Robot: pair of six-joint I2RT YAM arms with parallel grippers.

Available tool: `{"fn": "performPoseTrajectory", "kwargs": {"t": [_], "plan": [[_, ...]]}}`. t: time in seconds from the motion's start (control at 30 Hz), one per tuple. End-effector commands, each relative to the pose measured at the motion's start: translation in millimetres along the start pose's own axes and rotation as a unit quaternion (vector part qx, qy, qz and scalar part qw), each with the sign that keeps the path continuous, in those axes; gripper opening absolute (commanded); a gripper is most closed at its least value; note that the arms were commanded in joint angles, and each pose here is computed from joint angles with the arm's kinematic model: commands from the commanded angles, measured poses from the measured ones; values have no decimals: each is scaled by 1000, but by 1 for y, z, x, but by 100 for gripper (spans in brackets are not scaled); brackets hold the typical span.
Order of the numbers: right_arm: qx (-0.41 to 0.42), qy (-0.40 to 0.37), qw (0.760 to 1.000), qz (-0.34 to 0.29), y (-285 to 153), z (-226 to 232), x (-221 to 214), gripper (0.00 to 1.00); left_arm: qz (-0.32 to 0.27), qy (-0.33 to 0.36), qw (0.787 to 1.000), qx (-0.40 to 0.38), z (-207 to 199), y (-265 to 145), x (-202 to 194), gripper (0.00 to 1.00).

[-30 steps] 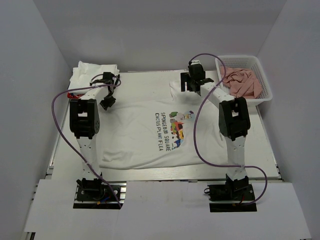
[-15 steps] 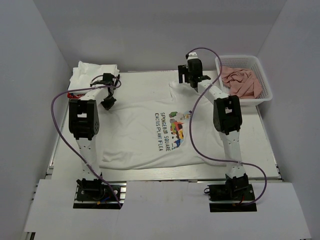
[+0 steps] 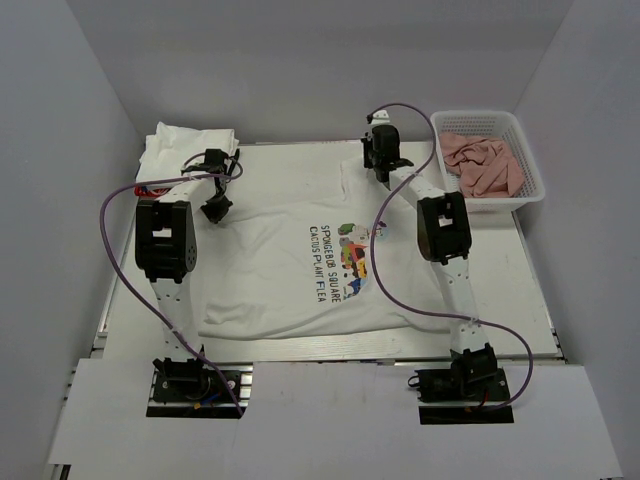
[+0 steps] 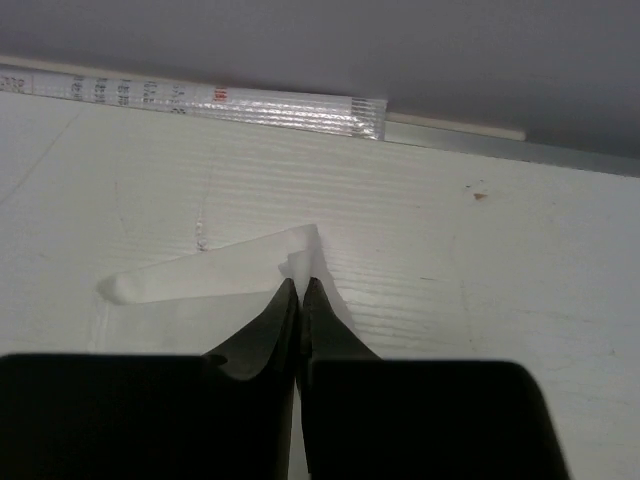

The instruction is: Fold and stack the t-shirts

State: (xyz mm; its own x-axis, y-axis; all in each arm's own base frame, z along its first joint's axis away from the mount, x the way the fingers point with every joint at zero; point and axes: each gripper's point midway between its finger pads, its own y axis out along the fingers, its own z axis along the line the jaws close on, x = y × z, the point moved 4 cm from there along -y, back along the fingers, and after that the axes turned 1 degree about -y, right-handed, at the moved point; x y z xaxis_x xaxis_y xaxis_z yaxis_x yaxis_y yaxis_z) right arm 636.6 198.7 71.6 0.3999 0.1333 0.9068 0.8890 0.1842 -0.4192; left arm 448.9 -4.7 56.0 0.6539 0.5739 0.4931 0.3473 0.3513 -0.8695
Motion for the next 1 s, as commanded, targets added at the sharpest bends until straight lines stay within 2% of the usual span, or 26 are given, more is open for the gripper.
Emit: {"fn": "performPoseTrajectory", "kwargs": {"t": [0.0,0.07,0.13,0.2,0.23,0.3,0.33,0.37,0.4,0.43,0.47,0.5,0.57,0.63,0.67,0.7,0.8,0.87,0.9,0.93,0.97], "plan": [[-22,20,996,-84,-21,-14,63,0,-13,0,1000,-18,2,-23,14,0],[-12,-11,996,-92,-36,-12,64,0,-20,3,1000,-20,-2,-30,15,0],[4,-38,992,-118,-62,-11,91,0,-32,5,999,-33,-3,-46,20,0],[14,-74,993,-91,-73,-11,73,0,-43,-1,998,-43,-1,-52,22,0],[22,-87,989,-117,-99,-10,103,0,-48,2,998,-47,4,-59,21,0],[31,-113,989,-92,-122,-13,85,0,-54,-1,997,-52,7,-65,21,0],[22,-122,987,-102,-141,-18,98,0,-52,5,997,-49,11,-66,18,0],[26,-131,989,-57,-145,-19,59,0,-59,0,996,-61,11,-74,21,0],[19,-136,988,-72,-165,-23,73,0,-60,-1,996,-62,14,-77,20,0],[22,-139,988,-64,-173,-23,69,0,-52,7,997,-61,18,-76,13,0],[20,-142,986,-80,-202,-26,79,0,-51,10,996,-71,16,-80,9,0],[28,-150,987,-60,-208,-24,59,0,-61,5,995,-79,18,-89,12,0],[33,-151,985,-79,-242,-21,64,0,-56,11,995,-78,25,-90,0,0],[43,-142,988,-47,-253,-20,38,0,-56,6,995,-78,35,-97,-7,0],[46,-136,987,-68,-273,-17,51,0,-57,6,995,-79,38,-99,-9,0],[45,-136,989,-38,-277,-18,29,0,-58,10,995,-77,40,-99,-15,0],[32,-133,989,-58,-315,-19,40,0,-68,0,994,-86,47,-110,-16,0],[23,-130,991,-34,-332,-21,24,0,-59,7,994,-90,54,-110,-31,0],[12,-126,991,-46,-343,-23,27,0,-57,6,994,-91,52,-107,-37,0],[8,-129,992,-13,-349,-27,9,0,-55,1,994,-98,55,-111,-40,0],[5,-124,992,-5,-354,-27,2,0,-51,-5,994,-96,58,-110,-44,0]]}}
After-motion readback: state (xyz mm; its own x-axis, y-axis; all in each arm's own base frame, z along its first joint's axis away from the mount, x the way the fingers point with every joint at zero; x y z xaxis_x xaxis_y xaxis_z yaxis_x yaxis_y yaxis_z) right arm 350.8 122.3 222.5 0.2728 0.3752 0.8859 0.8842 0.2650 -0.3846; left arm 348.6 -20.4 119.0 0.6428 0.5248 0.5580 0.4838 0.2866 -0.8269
